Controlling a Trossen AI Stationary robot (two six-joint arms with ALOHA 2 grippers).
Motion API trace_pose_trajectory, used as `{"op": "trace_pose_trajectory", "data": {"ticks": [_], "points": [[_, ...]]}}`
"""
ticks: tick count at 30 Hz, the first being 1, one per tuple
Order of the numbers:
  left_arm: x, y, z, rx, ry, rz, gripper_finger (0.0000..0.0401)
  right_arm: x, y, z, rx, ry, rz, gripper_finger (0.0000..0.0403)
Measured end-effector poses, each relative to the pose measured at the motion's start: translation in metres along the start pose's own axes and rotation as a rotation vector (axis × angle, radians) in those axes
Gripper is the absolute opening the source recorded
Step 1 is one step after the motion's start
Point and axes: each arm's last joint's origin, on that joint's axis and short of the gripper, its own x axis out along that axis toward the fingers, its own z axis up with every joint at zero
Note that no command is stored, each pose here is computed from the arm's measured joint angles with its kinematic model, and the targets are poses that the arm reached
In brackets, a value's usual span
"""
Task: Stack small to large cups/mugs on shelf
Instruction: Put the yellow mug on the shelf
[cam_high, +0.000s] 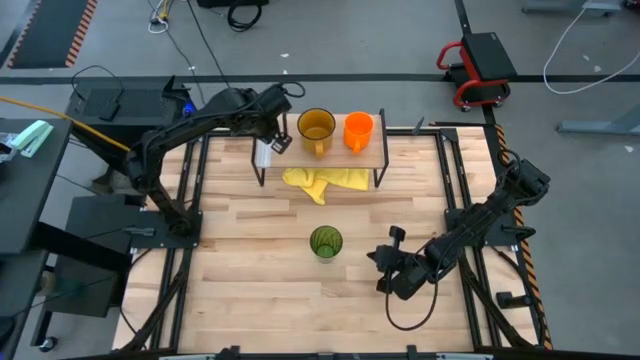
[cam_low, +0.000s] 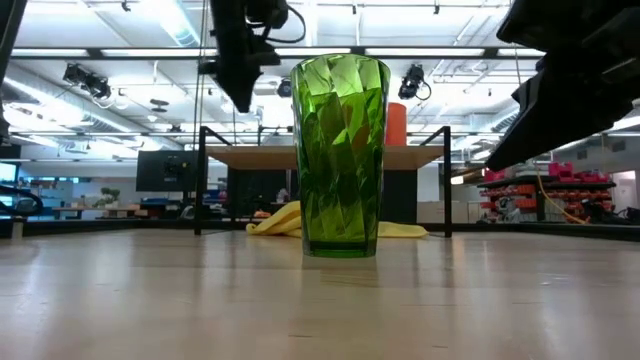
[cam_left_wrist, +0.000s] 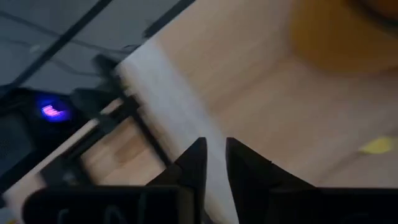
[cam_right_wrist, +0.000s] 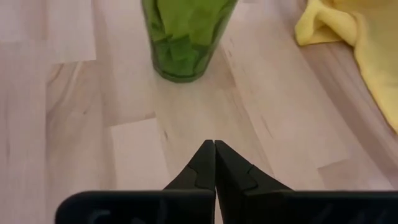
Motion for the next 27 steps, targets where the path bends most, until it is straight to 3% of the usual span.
{"op": "trace_pose_trajectory", "data": {"ticks": [4,11,17,22,27], "points": [[0.006,-0.001,0.004,-0.024,-0.025,-0.071,0.0048,0.0,-0.002,-0.002,0.025,0.013,-0.022,0.0007],[0.007,-0.002,0.005,-0.035,-0.036,-0.081,0.0028,-0.001,-0.002,-0.003,0.051,0.017,-0.029,0.0007],[0.01,-0.011,0.015,-0.043,-0.116,-0.136,0.0026,-0.001,-0.003,-0.003,0.056,0.008,-0.037,0.0008],[0.015,-0.016,0.019,-0.033,-0.111,-0.239,0.0032,-0.001,-0.003,-0.003,0.054,0.008,-0.038,0.0007],[0.028,-0.017,0.024,-0.037,-0.102,-0.253,0.0032,-0.001,-0.003,-0.003,0.049,0.008,-0.038,0.0007]]}}
